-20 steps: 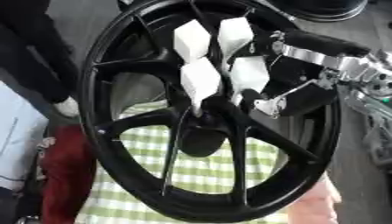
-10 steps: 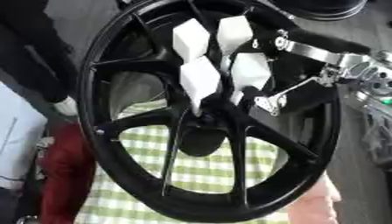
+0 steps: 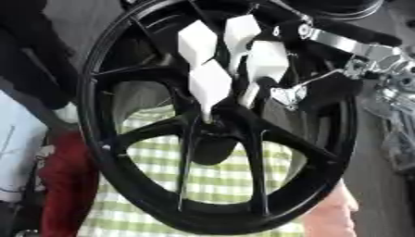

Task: Pull the pin out of the wheel hub.

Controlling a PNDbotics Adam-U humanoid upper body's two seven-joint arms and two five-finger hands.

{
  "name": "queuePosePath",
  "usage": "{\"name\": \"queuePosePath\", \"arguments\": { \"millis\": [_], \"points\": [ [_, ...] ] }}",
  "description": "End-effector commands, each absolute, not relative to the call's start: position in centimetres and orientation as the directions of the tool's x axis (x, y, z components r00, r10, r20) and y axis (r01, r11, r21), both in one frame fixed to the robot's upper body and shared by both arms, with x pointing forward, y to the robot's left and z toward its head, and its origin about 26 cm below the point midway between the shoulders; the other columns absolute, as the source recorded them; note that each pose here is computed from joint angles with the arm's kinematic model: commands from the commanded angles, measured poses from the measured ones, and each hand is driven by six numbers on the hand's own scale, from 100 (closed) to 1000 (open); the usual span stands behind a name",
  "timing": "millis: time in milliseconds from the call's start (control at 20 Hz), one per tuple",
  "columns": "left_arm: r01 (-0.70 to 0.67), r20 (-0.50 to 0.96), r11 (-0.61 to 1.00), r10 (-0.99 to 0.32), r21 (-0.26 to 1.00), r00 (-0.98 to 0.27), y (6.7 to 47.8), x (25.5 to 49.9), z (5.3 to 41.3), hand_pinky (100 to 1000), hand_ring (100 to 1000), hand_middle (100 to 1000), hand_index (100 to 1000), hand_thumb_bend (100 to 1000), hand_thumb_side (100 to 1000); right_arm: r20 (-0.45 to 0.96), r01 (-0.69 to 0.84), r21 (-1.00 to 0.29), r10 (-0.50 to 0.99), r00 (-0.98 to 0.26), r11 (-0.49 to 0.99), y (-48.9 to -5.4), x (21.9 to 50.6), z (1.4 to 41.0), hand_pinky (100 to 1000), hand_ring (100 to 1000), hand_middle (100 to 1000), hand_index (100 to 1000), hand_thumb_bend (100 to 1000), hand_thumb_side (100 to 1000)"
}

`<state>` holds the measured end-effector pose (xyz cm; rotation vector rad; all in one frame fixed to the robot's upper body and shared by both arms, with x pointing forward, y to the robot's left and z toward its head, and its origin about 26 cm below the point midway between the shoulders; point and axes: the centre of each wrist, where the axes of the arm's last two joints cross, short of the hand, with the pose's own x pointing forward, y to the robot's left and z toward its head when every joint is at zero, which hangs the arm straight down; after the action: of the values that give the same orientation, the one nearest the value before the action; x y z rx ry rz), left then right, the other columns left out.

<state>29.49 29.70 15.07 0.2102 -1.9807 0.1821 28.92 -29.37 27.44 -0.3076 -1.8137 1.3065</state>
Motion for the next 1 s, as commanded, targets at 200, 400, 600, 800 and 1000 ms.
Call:
{"name": "queuePosePath", "arguments": {
  "millis": [200, 400, 600, 800, 1000],
  "points": [
    [-0.226, 0.905, 0.974, -0.075, -0.025, -0.419, 29.9, 29.5, 15.7, 561, 869, 874, 711, 238, 901, 0.446, -0.192, -0.881, 0.627, -0.639, 0.431, -30.5, 28.5, 29.5, 585, 288, 196, 400, 100, 183],
    [-0.228, 0.905, 0.973, -0.073, -0.027, -0.418, 29.9, 29.5, 15.6, 562, 870, 875, 711, 238, 899, 0.437, -0.146, -0.878, 0.639, -0.634, 0.456, -31.6, 28.2, 29.6, 584, 288, 196, 398, 100, 175],
    [-0.243, 0.903, 0.970, -0.073, -0.035, -0.424, 30.1, 29.4, 15.7, 562, 870, 876, 712, 238, 896, 0.469, -0.061, -0.842, 0.670, -0.575, 0.536, -33.9, 27.6, 28.6, 590, 287, 195, 401, 100, 191],
    [-0.270, 0.897, 0.962, -0.077, -0.048, -0.435, 30.4, 29.2, 15.8, 562, 871, 877, 713, 236, 892, 0.587, 0.093, -0.696, 0.638, -0.498, 0.712, -36.7, 26.6, 26.4, 606, 282, 186, 399, 100, 279],
    [-0.295, 0.892, 0.954, -0.083, -0.058, -0.444, 30.7, 29.1, 15.9, 563, 872, 878, 714, 235, 889, 0.713, 0.306, -0.433, 0.530, -0.459, 0.847, -39.6, 24.9, 23.5, 617, 279, 181, 396, 100, 415]
  ]
}}
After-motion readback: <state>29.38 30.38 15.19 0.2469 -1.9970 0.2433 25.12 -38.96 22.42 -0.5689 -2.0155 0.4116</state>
